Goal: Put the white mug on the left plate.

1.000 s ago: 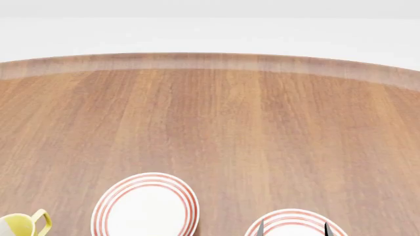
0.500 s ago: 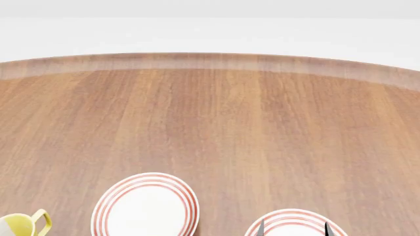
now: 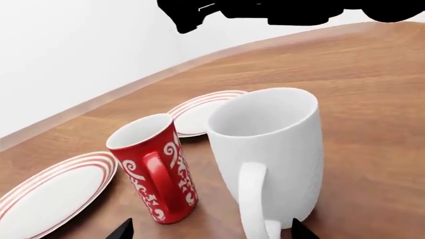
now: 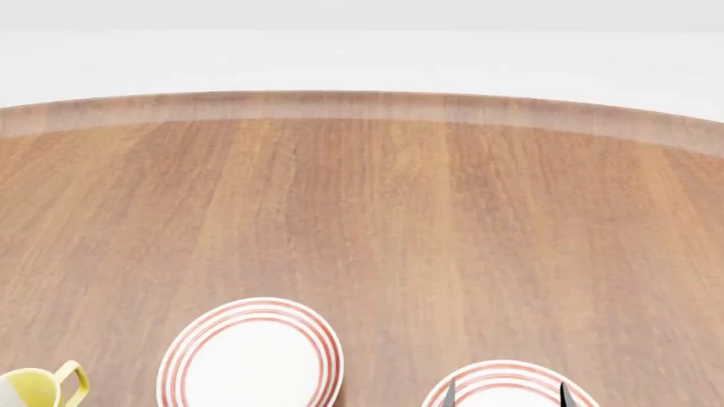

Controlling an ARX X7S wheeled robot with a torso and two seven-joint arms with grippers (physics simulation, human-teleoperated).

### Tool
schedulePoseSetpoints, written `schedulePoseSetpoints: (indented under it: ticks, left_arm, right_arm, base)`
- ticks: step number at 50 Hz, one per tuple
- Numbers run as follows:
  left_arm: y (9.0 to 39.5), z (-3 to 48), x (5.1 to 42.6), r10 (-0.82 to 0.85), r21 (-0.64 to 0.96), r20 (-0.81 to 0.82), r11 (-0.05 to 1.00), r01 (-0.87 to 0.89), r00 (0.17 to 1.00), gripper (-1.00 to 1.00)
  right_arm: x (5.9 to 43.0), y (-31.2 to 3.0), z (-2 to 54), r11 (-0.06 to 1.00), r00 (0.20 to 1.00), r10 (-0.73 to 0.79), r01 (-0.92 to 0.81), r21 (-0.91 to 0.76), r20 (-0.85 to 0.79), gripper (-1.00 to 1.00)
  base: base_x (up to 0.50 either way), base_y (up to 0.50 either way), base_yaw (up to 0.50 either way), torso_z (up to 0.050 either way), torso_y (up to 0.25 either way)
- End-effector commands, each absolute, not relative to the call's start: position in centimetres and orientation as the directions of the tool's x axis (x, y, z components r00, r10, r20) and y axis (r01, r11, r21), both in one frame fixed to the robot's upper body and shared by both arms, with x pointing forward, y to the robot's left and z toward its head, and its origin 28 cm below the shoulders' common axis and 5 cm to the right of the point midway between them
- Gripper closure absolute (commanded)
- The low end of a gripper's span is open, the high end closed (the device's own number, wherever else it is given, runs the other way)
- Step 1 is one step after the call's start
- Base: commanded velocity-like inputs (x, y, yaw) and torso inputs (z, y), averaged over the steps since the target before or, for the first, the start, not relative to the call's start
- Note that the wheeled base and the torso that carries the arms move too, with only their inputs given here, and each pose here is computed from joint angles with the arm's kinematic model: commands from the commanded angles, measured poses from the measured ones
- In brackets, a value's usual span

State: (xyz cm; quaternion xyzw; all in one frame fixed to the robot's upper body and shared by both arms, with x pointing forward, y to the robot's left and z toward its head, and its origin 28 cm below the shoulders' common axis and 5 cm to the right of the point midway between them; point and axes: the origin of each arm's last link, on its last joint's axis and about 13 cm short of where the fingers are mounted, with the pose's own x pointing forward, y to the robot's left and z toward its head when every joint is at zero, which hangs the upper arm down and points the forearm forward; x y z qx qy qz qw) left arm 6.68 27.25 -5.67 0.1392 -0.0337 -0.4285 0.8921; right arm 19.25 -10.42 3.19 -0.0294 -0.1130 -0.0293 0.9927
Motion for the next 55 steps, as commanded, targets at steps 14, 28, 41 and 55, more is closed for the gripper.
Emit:
schedulePoseSetpoints:
  ticks: [14,28,41,55]
  left_arm:
    - [26.4,-5.7,7.6,-0.802,0.245,-0.071,0.563,0.79,0.593,-1.0]
    - [26.1,-6.3,8.3,-0.801,0.229,-0.085,0.563,0.794,0.593,-1.0]
    - [25.6,-6.7,8.8,-0.807,0.214,-0.102,0.554,0.805,0.582,-1.0]
    - [25.1,-6.9,8.9,-0.822,0.202,-0.101,0.534,0.821,0.56,-1.0]
  right_arm:
    - [19.3,-10.4,3.2,0.997,0.973,-0.051,0.064,-0.051,0.227,-1.0]
    - [19.3,-10.4,3.2,0.997,0.973,-0.05,0.064,-0.052,0.227,-1.0]
    - [19.2,-10.4,3.3,0.997,0.971,-0.051,0.064,-0.049,0.232,-1.0]
    - [19.3,-10.4,3.2,0.997,0.972,-0.049,0.062,-0.05,0.23,-1.0]
  base:
    - [0.0,0.0,0.0,0.0,0.0]
    - [0.0,0.0,0.0,0.0,0.0]
    - [0.0,0.0,0.0,0.0,0.0]
    - [0.0,0.0,0.0,0.0,0.0]
